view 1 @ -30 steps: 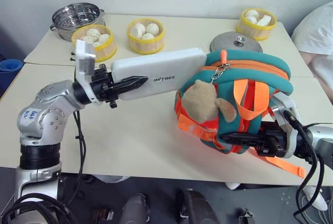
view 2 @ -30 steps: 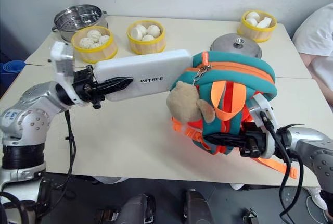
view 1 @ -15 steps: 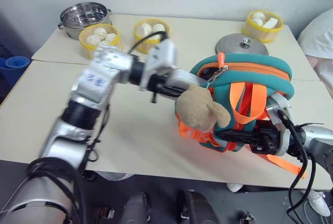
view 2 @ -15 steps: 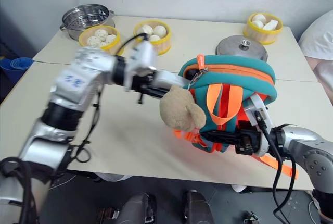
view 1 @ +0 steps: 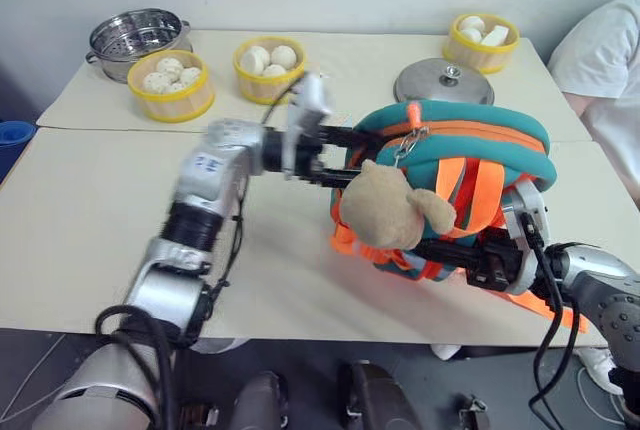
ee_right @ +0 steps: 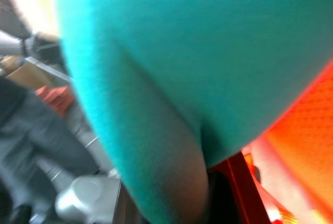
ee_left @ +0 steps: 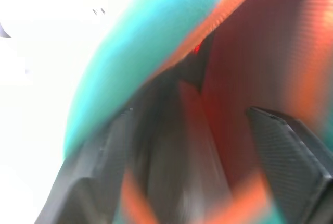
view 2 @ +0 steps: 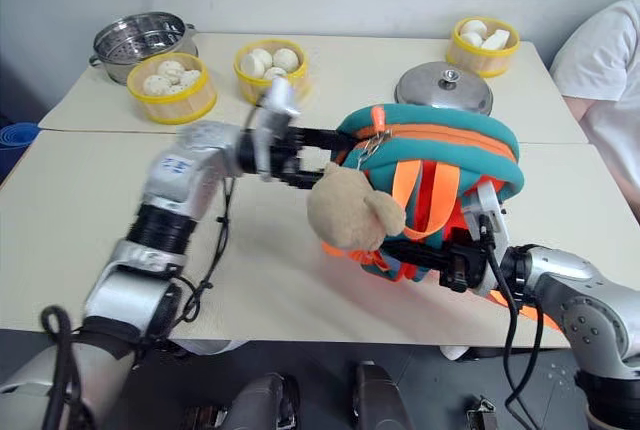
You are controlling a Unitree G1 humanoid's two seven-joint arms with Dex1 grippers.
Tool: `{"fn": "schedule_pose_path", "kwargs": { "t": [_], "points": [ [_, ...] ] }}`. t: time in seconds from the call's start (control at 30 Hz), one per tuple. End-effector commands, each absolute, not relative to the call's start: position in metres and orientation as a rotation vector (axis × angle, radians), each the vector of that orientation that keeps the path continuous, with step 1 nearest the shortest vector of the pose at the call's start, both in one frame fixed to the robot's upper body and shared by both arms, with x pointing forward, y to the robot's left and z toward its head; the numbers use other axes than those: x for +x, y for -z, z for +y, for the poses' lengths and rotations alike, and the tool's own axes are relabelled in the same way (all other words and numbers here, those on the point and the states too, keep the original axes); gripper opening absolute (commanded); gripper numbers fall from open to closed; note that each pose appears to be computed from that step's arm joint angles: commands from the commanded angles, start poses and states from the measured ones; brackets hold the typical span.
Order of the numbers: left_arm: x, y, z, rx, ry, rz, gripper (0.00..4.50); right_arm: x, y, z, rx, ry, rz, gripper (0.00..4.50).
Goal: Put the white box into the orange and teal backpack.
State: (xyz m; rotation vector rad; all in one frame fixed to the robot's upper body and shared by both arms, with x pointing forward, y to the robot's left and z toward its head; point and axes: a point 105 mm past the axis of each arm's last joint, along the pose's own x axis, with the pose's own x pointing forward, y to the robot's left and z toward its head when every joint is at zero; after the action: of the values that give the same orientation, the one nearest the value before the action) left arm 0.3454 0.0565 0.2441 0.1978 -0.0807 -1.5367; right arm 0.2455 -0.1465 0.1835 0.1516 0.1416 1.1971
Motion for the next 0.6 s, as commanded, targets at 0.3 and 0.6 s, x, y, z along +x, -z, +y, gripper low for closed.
{"fn": "schedule_pose_path", "kwargs": {
  "t": [0.3, 0.6],
  "points": [
    [0.292, -0.26, 0.072, 0.25, 1.608, -0.276, 3.64, 0.247, -0.185, -0.139, 0.126, -1.195, 0.092, 0.0],
    [0.277, -0.251, 0.037, 0.172, 1.662, -0.267, 3.46, 0.247, -0.183, -0.139, 0.133, -1.213, 0.116, 0.0]
  ]
}}
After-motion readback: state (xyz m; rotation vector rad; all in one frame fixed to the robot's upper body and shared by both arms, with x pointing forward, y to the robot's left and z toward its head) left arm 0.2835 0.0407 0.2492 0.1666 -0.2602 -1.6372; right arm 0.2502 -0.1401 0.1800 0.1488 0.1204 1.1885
